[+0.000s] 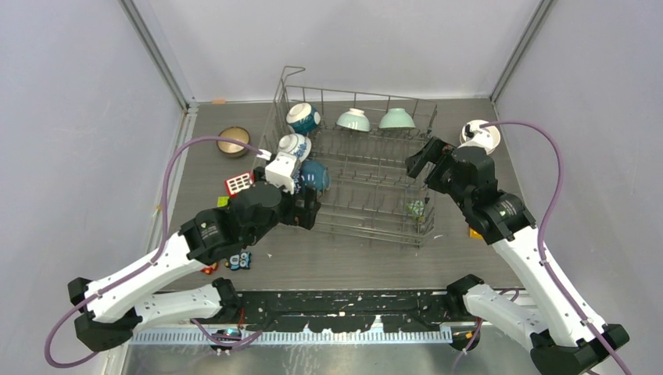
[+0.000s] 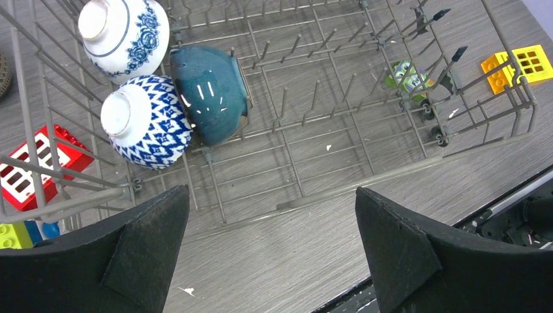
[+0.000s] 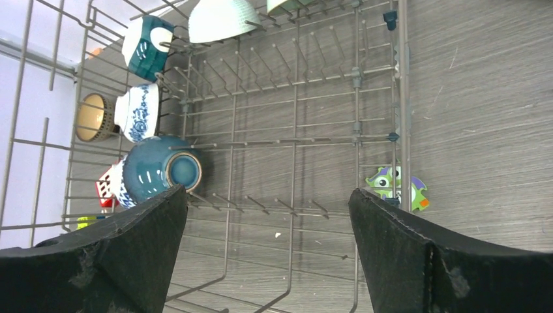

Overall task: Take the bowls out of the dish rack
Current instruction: Pick up the bowl from the dish rack.

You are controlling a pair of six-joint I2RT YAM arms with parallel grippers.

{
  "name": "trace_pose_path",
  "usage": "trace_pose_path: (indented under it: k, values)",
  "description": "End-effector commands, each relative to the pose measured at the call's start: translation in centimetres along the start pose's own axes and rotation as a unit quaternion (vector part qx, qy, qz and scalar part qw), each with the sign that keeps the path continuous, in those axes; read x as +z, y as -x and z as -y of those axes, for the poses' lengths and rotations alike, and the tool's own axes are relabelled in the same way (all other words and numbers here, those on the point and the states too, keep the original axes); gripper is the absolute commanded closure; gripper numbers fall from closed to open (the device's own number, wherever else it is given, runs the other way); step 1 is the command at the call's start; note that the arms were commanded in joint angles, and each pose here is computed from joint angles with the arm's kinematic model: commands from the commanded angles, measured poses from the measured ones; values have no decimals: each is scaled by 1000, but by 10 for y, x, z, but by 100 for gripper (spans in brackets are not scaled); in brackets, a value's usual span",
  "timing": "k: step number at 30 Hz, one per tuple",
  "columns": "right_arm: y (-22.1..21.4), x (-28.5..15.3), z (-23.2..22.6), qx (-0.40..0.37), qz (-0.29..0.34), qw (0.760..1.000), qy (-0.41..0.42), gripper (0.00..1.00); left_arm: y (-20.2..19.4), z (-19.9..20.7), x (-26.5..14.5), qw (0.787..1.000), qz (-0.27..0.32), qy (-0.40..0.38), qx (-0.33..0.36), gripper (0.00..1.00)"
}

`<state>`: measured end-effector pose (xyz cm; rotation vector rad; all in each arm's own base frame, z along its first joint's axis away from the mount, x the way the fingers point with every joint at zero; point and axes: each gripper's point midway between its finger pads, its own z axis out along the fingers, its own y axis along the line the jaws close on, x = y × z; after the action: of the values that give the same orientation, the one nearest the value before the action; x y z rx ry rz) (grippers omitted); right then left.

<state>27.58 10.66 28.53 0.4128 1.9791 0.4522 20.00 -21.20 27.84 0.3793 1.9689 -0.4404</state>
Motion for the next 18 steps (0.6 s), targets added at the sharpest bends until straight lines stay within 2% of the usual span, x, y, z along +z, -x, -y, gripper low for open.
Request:
trace_pose_path:
  k: [1, 9, 14, 18]
  values:
    - [14, -6, 1, 4, 37, 999, 2, 3, 23, 5, 1, 999, 34, -5, -8, 0]
    - [13, -16, 5, -7, 45, 999, 9, 4, 28, 11, 21, 999, 15, 16, 28, 0]
    - [8, -19, 6, -5, 44, 999, 24, 4, 48, 18, 36, 999, 15, 8, 27, 0]
    - [-4, -17, 5, -6, 32, 999, 40, 4, 57, 14, 56, 1000, -6, 9, 16, 0]
